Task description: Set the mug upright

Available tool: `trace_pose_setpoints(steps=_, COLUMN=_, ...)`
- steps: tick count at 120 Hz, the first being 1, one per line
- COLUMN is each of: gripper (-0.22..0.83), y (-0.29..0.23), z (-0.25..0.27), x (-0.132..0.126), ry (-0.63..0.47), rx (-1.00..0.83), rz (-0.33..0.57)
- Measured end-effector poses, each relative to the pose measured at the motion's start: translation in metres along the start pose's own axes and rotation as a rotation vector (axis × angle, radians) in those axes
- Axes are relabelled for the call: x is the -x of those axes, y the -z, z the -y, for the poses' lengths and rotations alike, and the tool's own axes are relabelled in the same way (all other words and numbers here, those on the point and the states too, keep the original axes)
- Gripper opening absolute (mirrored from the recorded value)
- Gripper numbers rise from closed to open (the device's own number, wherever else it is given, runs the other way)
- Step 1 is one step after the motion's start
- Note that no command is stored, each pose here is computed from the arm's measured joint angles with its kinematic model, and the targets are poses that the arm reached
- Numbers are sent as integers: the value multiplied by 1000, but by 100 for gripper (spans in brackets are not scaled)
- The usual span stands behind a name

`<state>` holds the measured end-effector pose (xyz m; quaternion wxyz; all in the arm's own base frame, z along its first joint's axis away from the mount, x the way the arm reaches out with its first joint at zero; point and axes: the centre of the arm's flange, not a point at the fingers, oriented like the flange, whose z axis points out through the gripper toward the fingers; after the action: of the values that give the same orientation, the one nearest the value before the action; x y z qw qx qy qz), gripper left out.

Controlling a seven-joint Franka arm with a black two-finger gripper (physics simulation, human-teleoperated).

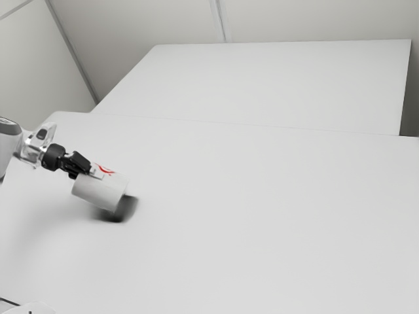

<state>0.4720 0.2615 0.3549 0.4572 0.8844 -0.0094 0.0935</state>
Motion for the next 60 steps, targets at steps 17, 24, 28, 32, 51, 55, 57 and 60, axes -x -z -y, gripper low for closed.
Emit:
trace_pose_setpoints(steps=17, gripper=-15, y=0, z=-49, x=-16, ry=-76, rx=-70, rz=51)
trace_pose_setpoints(steps=24, gripper=-15, y=-3, z=-74, x=-24, ry=-110, rx=-122, rz=94)
trace_pose_setpoints(steps=28, gripper=-15, y=-6, z=-88, x=-28, ry=-127, rx=-153, rz=122)
trace_pose_setpoints(steps=32, gripper=-15, y=-11, z=-102, x=-31, ry=-142, rx=-185, rz=153)
trace_pose_setpoints(steps=51, gripper=-16, y=-44, z=-160, x=-40, ry=-196, rx=-347, rz=305)
trace_pose_setpoints(steps=55, gripper=-16, y=-54, z=-169, x=-41, ry=-203, rx=-379, rz=336)
trace_pose_setpoints(steps=57, gripper=-16, y=-59, z=-173, x=-42, ry=-207, rx=-394, rz=350)
trace_pose_setpoints(steps=60, gripper=-16, y=-66, z=-179, x=-43, ry=-212, rx=-414, rz=368)
